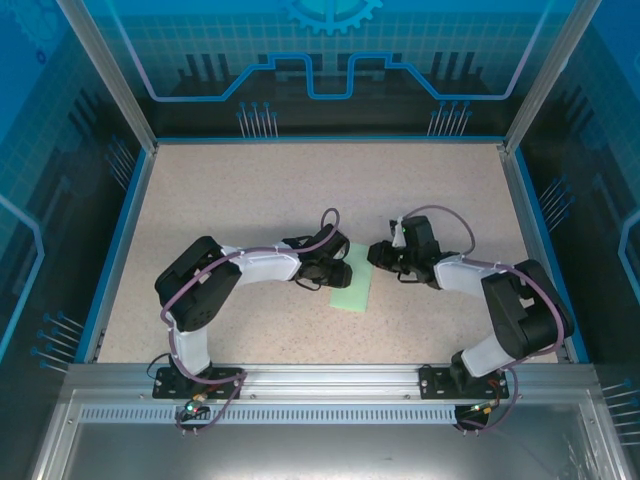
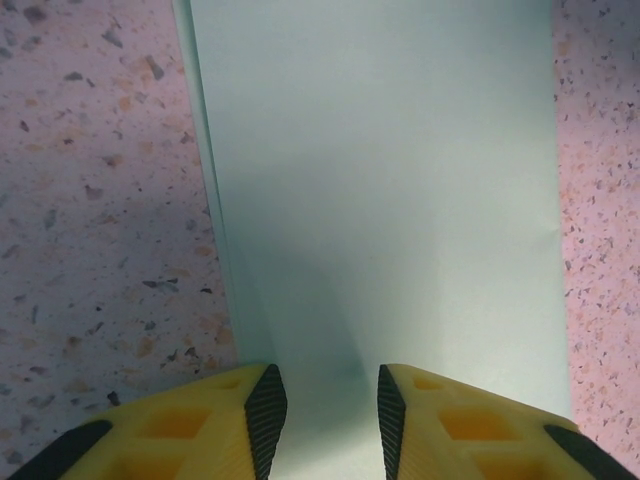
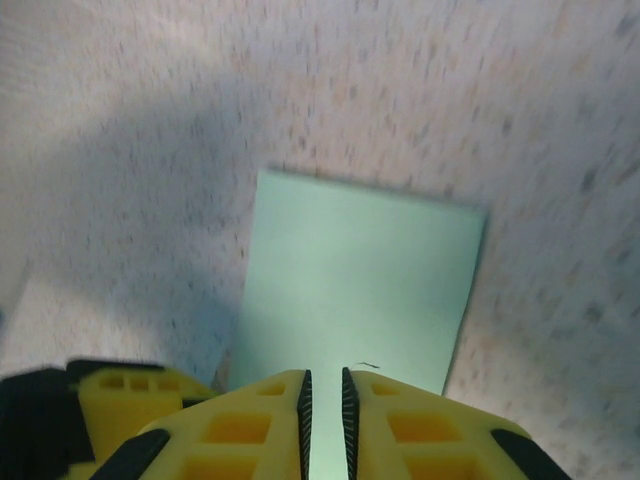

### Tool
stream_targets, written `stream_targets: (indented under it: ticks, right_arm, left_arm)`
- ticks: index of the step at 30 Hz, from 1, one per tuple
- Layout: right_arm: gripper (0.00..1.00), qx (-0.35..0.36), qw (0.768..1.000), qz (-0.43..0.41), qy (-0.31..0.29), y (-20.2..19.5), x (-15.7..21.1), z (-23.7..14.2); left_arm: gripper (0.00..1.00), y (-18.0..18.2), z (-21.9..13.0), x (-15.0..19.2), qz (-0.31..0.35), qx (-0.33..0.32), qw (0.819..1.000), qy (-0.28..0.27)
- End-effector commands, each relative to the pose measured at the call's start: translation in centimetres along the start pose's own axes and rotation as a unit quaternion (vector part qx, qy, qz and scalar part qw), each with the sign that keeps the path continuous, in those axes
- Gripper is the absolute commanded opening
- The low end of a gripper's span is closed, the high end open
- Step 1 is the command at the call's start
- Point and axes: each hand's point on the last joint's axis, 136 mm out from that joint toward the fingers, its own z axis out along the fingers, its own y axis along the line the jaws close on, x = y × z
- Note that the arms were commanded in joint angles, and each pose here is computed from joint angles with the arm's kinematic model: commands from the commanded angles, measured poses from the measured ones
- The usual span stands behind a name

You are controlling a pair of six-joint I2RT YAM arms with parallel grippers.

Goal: Fold a paper plane with a square sheet of paper (pick it up from the middle)
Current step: Fold the square sheet of paper in half at the center of the table.

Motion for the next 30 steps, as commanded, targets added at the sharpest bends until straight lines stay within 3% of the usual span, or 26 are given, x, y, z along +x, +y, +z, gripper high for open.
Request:
stream_targets:
  ticks: [1,13,20,26,30]
  right_arm:
    - [0.18,0.002,0.999,0.018,0.038,-0.3,3.1,0.5]
    - [0.16,0.044,0.996,0.009,0.083,-2.7,7.2,1.3]
    - [0.15,0.046,0.995,0.005,0.086,-3.0,7.6,1.1]
    - [0.15,0.045,0.995,0.002,0.084,-2.9,7.6,1.0]
    - [0.15,0.045,0.995,0.004,0.084,-3.0,7.8,0.9]
  left_arm:
    - [0.37,3.5,0.9,4.0,-0.014,-0.056,0.995,0.078]
    - [0.41,0.7,-1.9,0.7,-0.026,-0.001,0.999,0.037]
    - [0.5,0.4,-5.3,0.2,-0.038,0.0,0.999,0.018]
    - [0.61,-0.2,-7.0,2.5,-0.124,0.043,0.991,0.032]
    - [0.64,-0.7,-7.5,4.0,-0.207,0.081,0.975,0.017]
